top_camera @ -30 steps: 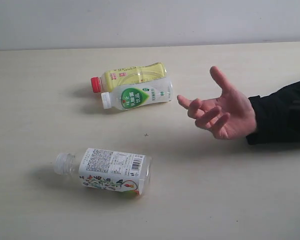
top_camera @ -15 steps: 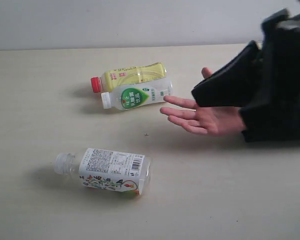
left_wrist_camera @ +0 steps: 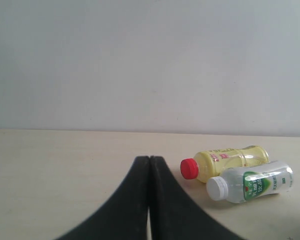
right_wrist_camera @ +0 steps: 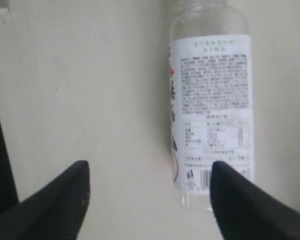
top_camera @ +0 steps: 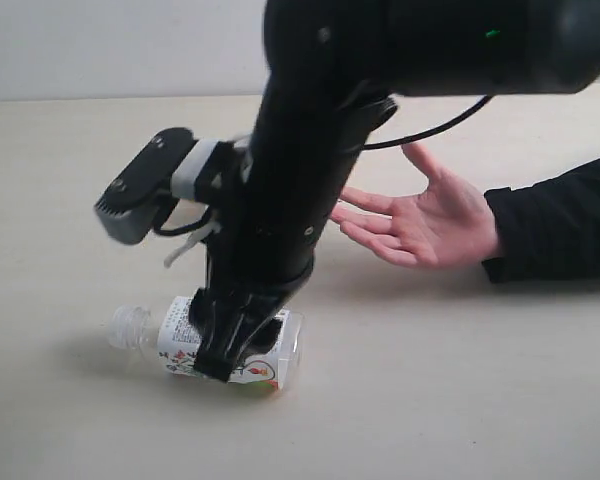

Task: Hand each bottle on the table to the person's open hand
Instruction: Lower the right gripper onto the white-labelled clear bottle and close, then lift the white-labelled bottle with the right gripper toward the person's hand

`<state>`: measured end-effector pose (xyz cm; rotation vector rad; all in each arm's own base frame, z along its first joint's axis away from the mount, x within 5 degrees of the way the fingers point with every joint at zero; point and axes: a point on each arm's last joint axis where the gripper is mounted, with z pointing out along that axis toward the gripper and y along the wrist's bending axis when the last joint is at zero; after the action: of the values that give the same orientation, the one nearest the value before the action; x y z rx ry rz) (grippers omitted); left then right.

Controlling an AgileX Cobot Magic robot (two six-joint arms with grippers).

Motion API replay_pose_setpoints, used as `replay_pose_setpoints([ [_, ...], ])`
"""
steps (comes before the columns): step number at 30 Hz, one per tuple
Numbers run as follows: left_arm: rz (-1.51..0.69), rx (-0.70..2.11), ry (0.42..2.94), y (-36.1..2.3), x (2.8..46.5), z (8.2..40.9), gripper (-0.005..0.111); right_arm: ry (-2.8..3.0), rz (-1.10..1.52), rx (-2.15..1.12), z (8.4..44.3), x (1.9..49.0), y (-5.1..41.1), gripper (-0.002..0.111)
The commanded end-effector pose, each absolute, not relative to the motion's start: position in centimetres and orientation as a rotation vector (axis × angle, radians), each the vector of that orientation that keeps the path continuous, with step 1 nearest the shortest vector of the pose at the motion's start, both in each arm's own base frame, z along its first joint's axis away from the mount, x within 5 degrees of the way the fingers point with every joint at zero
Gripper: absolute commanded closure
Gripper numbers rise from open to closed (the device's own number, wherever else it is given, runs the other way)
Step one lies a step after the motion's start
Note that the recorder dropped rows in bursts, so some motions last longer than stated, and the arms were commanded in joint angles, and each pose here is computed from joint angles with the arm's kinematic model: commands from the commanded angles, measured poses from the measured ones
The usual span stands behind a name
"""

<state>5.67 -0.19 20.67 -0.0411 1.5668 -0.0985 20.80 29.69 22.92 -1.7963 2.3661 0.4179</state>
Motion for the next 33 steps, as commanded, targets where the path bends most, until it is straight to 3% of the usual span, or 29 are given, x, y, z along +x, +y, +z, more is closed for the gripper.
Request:
replay_pose_setpoints([
  [1, -0.097, -0.044, 1.566, -0.2, 5.6, 20.6, 0.107, 2.245, 0.271, -1.918, 20.7, 20.7, 32.2, 0.03],
  [26, -0.097, -0.044, 1.566, -0.2, 5.6, 20.6, 0.107, 2.225, -0.004, -1.906, 13.0, 22.6, 34.1, 0.03],
  [30, -0.097, -0.044, 1.566, -0.2, 5.6, 20.6, 0.107, 2.258, -0.013, -1.904, 12.8, 22.5, 33.9, 0.05],
  [33, -0.097, -0.044, 1.566, -0.2, 5.6, 20.6, 0.107, 2.305, -0.016, -1.885, 13.0, 22.3, 33.7, 0.085],
])
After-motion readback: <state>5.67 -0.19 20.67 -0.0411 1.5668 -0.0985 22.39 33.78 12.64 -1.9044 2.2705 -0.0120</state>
